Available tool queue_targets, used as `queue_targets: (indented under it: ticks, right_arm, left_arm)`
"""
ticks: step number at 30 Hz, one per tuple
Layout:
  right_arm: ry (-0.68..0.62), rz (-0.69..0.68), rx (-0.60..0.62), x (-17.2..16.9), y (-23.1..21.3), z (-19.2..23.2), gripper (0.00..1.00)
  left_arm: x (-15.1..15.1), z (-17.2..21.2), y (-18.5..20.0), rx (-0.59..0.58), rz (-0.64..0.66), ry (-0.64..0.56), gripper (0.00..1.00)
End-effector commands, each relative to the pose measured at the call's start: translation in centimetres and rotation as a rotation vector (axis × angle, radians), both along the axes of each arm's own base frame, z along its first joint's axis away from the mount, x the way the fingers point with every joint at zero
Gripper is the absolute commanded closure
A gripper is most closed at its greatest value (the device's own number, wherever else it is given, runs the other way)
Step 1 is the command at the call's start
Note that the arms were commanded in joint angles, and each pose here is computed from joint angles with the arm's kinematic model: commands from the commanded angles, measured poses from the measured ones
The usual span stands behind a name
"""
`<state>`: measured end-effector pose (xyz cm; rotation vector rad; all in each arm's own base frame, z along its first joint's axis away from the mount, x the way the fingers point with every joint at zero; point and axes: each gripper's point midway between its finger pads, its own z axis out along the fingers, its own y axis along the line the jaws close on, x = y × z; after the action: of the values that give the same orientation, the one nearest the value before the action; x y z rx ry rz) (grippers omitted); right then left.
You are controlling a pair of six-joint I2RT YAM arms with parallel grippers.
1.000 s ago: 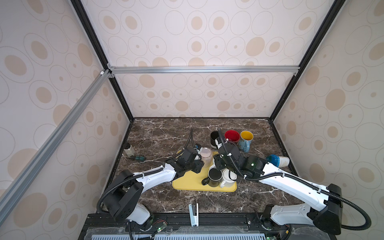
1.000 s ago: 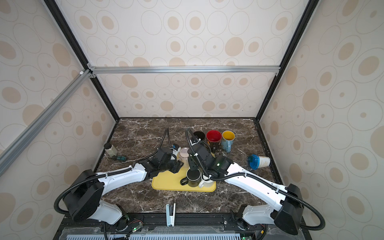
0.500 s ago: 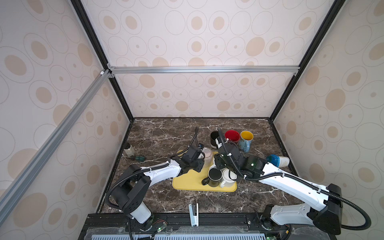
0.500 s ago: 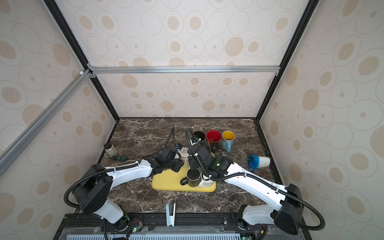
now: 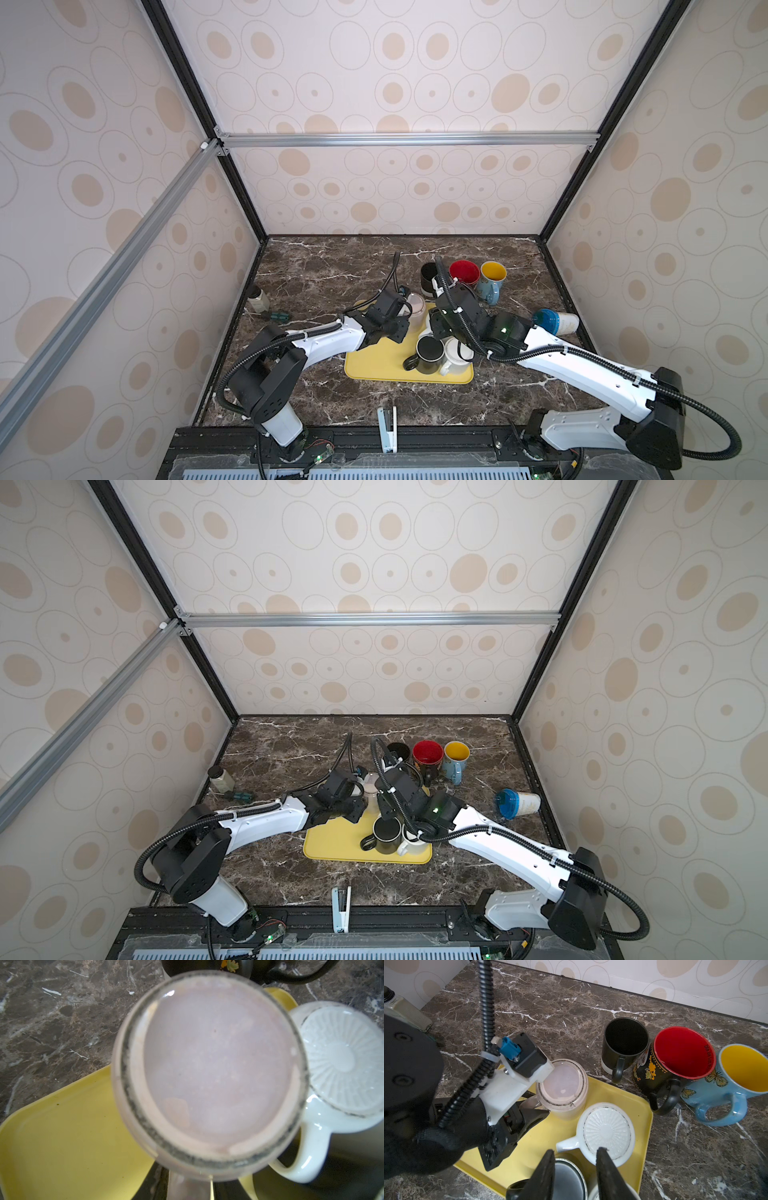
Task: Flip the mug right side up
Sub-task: 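Close the left gripper on the base of the pink mug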
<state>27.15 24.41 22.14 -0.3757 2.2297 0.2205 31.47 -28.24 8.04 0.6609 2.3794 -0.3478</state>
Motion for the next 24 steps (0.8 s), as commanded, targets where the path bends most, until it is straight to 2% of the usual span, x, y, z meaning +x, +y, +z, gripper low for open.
queue_targets:
  ticks: [1,14,17,19,21,24]
  right_arm:
    - [-0.016,-0.006,-0.005,-0.15,-0.38,0.29,0.64]
    - [-0.004,-0.013,0.000,-0.44,-0.68,0.13,0.64]
    - [0.001,-0.015,0.018,-0.69,-0.79,0.02,0.64]
    - [-0.001,-0.016,0.036,-0.75,-0.75,-0.13,0.64]
    - [-0.008,-0.006,0.062,-0.73,-0.37,-0.02,0.64]
    - [-0.009,0.006,0.056,-0.46,0.13,-0.04,0.65]
  left_arm:
    - [0.91,1.42,-0.82,0.002,-0.011,-0.038,0.68]
    - [1.45,1.47,-0.93,0.017,-0.001,-0.044,0.78]
    - [1.51,1.15,-0.91,0.020,0.010,-0.033,0.87]
    - [1.45,1.02,-0.98,0.014,0.013,-0.027,0.89]
    - [1.48,1.05,-0.86,0.011,0.028,-0.025,0.99]
    - [1.47,1.58,-0.52,0.000,0.048,-0.039,1.00]
